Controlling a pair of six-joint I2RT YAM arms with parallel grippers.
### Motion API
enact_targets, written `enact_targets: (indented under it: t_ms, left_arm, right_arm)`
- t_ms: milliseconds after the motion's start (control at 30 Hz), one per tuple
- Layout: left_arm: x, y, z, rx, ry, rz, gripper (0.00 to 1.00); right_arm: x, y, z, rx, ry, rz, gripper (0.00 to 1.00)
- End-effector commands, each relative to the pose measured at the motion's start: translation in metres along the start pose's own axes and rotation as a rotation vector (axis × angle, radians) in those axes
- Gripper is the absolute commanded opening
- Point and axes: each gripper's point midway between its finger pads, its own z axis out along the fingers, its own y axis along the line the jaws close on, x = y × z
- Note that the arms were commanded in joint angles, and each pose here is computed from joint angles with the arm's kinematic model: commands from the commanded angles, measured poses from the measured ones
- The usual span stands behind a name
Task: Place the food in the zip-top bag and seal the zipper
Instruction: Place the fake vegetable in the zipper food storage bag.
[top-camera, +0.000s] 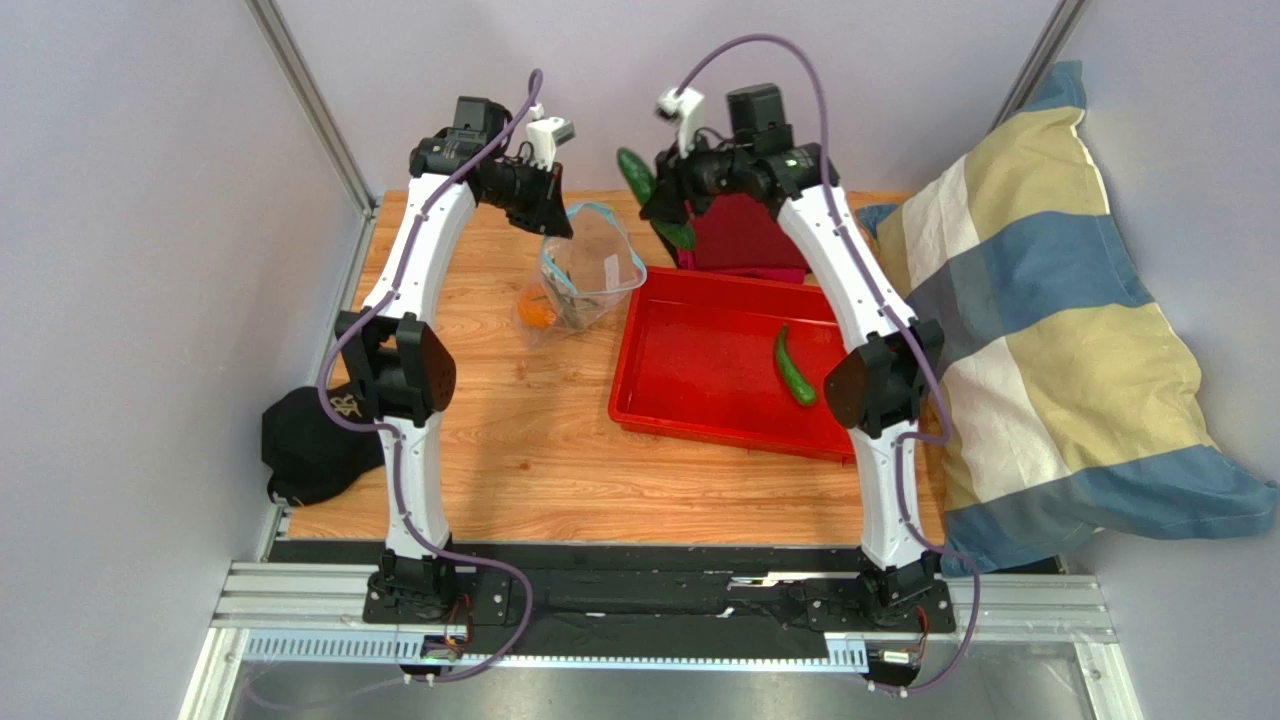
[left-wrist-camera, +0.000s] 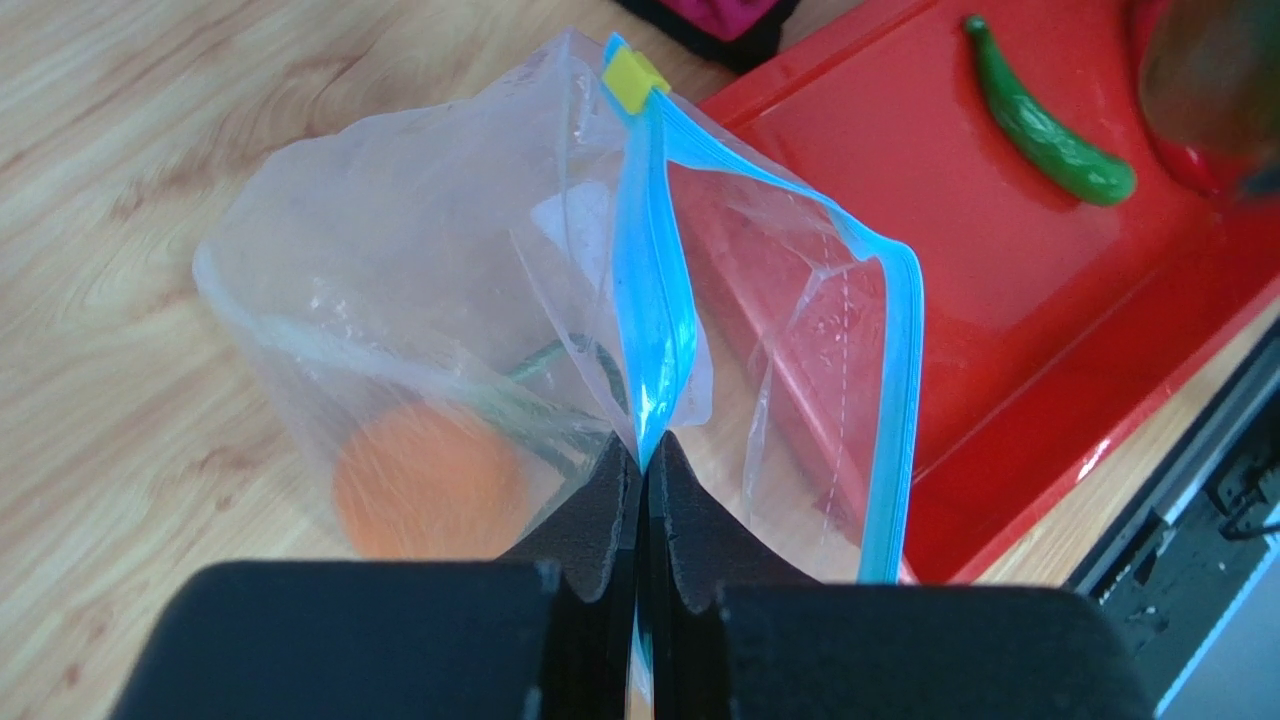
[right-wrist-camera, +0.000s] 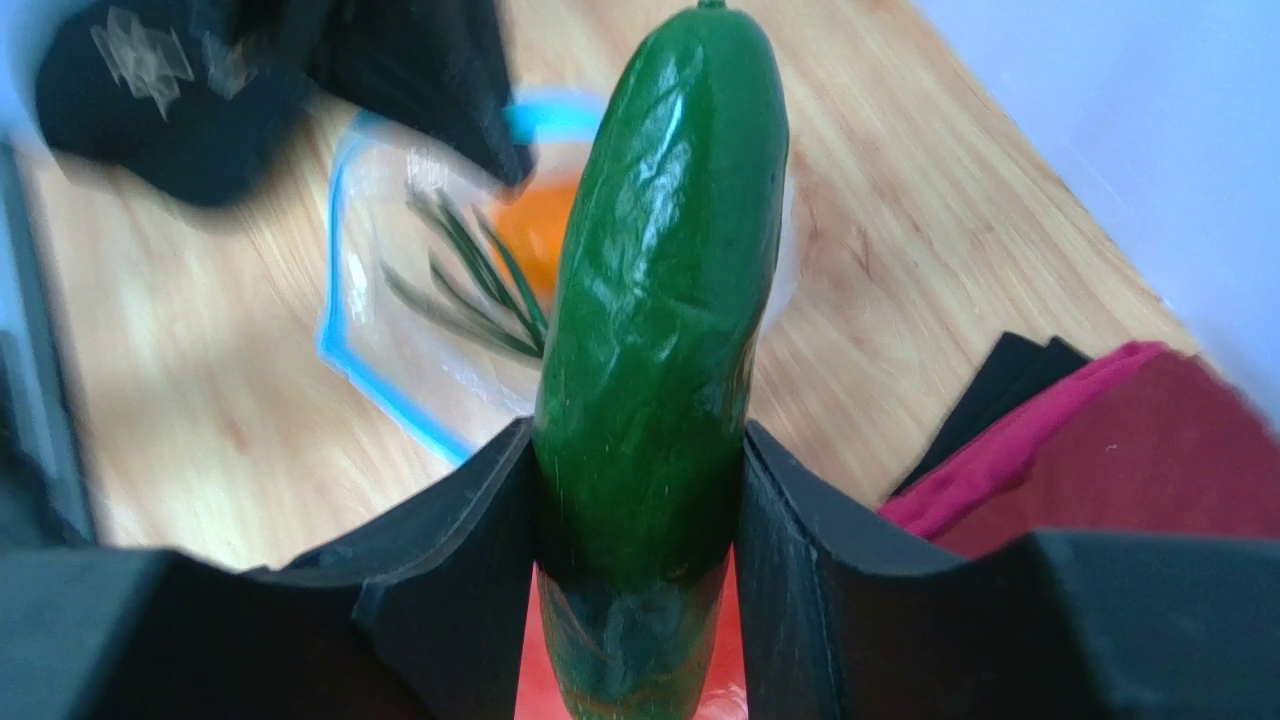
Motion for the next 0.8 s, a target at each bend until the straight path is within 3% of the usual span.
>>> enact_targets:
  t_ms: [0,33,233,300,400,600,767]
  left_arm:
    - [-0.024,-0.023,0.001,0.154,-0.091,0.127,0.0]
    - [-0.025,-0.024,0.004,0.172,-0.095,0.13,0.0]
    - [-0.021,-0.038,0.015,0.302,-0.085,0.106,0.0]
    - [-0.025,-0.036,0.014,0.325,-0.102,0.064,0.0]
    - [-0.024,-0.032,0.017,0.343,-0.106,0.016,0.0]
    - [-0.026,-0.027,0.018,0.362,-0.119,-0.012,0.0]
    - [-0.027,-0.025,0.017,0.407,-0.136,-0.059,0.0]
  right_arm:
    - [-0.077,-0.005,-0.052,-0.02,-0.283,0.33,0.0]
    - [-0.079,-0.012,-0.054,-0.036,-0.311,0.463,0.0]
    - [-0.111,-0.019,-0.033,-0.102,-0.464,0.369,0.0]
    - [-0.11,-0.015,-0.017,-0.114,-0.455,0.255,0.0]
    - [-0.099,0.002,0.01,-0.187,-0.436,0.213,0.0]
    - [-0.084,0.025,0.03,-0.232,-0.444,0.024,0.02]
    - [-0.047,0.039,0.049,-0.299,-0.348,-0.005,0.09]
